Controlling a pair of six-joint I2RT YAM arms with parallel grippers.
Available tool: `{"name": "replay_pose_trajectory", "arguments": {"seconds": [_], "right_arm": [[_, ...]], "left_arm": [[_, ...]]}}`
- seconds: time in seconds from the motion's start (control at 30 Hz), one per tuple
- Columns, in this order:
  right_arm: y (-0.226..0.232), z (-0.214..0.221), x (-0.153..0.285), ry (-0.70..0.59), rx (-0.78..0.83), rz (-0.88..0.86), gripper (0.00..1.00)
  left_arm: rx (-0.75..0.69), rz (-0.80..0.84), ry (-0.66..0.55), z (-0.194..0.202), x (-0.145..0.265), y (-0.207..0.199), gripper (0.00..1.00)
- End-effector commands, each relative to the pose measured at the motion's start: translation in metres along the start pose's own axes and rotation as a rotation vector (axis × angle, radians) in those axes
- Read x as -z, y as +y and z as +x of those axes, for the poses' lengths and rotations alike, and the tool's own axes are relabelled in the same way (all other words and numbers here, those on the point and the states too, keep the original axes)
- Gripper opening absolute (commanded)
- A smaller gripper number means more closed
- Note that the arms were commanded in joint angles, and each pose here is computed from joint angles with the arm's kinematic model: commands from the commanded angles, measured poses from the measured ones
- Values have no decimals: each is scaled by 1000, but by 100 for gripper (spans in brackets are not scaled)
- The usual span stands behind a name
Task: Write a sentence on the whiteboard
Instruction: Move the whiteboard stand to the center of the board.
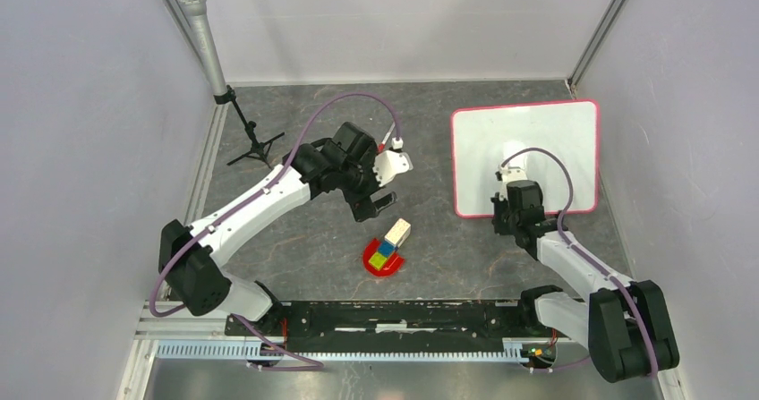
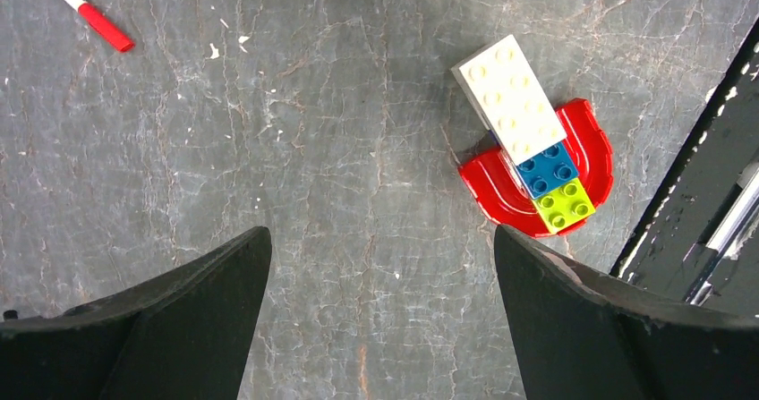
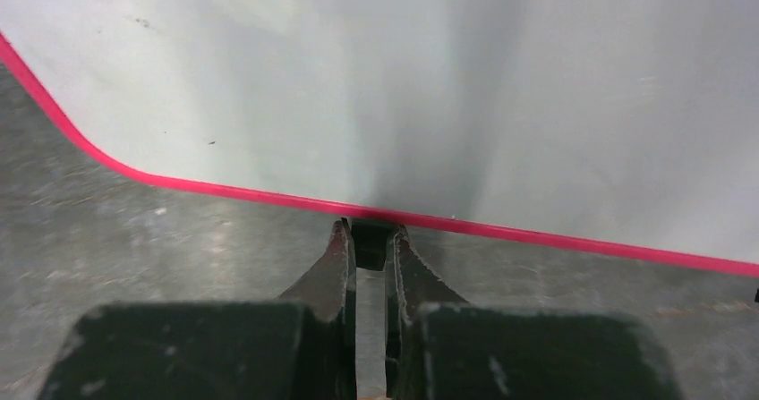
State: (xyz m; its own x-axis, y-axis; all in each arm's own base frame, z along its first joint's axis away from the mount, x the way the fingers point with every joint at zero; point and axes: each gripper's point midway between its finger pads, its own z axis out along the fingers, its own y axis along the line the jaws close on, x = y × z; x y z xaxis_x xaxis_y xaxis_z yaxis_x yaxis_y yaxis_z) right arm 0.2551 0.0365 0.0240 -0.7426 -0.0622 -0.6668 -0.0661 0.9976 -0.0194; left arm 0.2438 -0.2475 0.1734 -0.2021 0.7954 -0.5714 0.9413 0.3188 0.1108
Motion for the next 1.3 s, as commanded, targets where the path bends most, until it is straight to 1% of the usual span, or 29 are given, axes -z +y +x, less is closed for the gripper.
{"name": "replay_pose_trajectory", "arguments": {"seconds": [0.0, 0.17, 0.3, 0.37, 0.5, 0.63, 0.7, 0.8, 0.93, 1.0, 1.13, 1.27], "right_arm": [[63, 11, 8, 13, 97, -314, 0], [90, 15, 20, -11, 171, -443, 0], [104, 24, 25, -1, 221, -498, 0], [111, 27, 28, -1, 251, -523, 0], [125, 27, 32, -1, 269, -566, 0], [140, 29, 36, 2, 299, -606, 0], [146, 32, 37, 6, 317, -618, 0], [154, 35, 40, 14, 334, -638, 0], [168, 34, 44, 5, 336, -676, 0], [175, 37, 45, 22, 330, -696, 0], [192, 31, 46, 5, 317, -731, 0], [211, 30, 52, 2, 315, -780, 0]], "left_arm": [[19, 21, -60, -11, 15, -5, 100], [-15, 31, -22, -1, 13, -7, 100], [-20, 37, -26, -10, 20, -5, 100], [-36, 48, -53, -17, 25, -7, 100], [-132, 75, -68, -25, 25, -23, 100], [-302, 101, -52, -33, 19, -55, 100], [-338, 109, -51, -41, 16, -62, 100], [-298, 101, -72, -57, 16, -59, 100], [-239, 64, -142, -74, 24, -49, 100], [-241, 68, -125, -67, 24, -48, 100], [-243, 43, -82, -48, 23, -44, 100], [-196, 25, -95, -46, 30, -35, 100]]}}
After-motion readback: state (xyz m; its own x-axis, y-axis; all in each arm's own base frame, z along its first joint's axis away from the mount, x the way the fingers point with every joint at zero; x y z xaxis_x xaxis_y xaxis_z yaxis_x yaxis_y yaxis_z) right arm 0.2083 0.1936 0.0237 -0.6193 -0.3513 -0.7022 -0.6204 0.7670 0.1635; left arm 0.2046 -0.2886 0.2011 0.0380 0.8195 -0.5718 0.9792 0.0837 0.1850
